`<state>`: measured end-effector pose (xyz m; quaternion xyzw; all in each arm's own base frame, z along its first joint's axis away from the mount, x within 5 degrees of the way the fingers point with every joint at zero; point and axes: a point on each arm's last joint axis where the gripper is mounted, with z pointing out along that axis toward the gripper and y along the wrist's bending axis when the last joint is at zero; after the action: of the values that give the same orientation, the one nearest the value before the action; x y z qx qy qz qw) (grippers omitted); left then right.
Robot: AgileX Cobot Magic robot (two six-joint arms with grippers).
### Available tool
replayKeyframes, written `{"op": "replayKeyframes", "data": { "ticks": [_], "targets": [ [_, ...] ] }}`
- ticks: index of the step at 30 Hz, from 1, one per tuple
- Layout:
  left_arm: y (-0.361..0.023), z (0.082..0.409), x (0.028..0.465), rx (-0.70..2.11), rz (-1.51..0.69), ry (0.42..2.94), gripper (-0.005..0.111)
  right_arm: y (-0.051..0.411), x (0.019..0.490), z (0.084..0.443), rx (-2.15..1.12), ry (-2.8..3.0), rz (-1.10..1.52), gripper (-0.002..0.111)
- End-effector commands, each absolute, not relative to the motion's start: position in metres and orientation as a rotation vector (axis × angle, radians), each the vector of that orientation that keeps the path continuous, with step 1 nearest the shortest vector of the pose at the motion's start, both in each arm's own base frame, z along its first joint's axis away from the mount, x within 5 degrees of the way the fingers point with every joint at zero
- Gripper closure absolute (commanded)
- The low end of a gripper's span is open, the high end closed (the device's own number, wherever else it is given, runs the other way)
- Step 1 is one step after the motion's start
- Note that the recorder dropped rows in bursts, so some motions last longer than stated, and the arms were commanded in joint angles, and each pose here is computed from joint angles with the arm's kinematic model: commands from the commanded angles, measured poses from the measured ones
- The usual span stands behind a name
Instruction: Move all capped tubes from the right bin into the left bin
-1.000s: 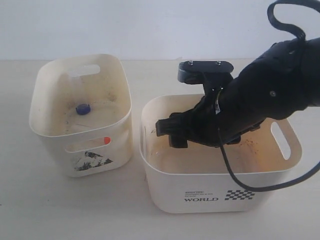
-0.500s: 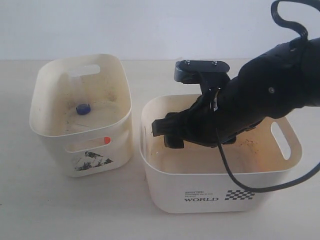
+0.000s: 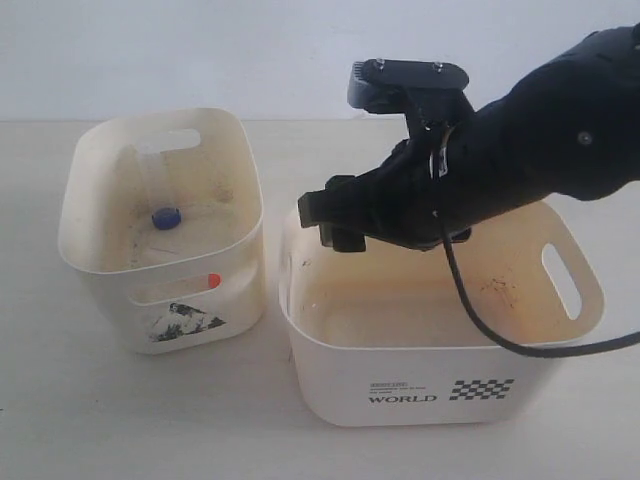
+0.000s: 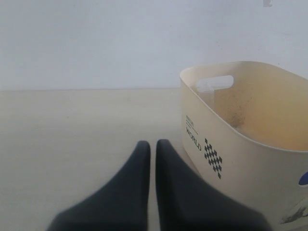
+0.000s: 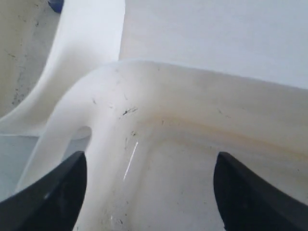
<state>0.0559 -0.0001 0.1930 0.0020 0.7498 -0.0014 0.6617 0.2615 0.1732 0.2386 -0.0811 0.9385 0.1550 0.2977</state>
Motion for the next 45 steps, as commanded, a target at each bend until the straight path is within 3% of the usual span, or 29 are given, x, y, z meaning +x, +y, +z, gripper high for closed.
{"op": "replayKeyframes", "data": {
  "ticks": [1,45],
  "targets": [
    [-0.0002,0.1948,0.0559,-0.008,-0.016,1.686,0.102,0.1667,0.2554,0.2371,-0.263,2.570,0.325,0.039],
    [-0.0001,0.1941,0.0558,-0.006,-0.014,1.693,0.102,0.1587,0.2566,0.2356,-0.272,2.581,0.196,0.039]
  ]
}}
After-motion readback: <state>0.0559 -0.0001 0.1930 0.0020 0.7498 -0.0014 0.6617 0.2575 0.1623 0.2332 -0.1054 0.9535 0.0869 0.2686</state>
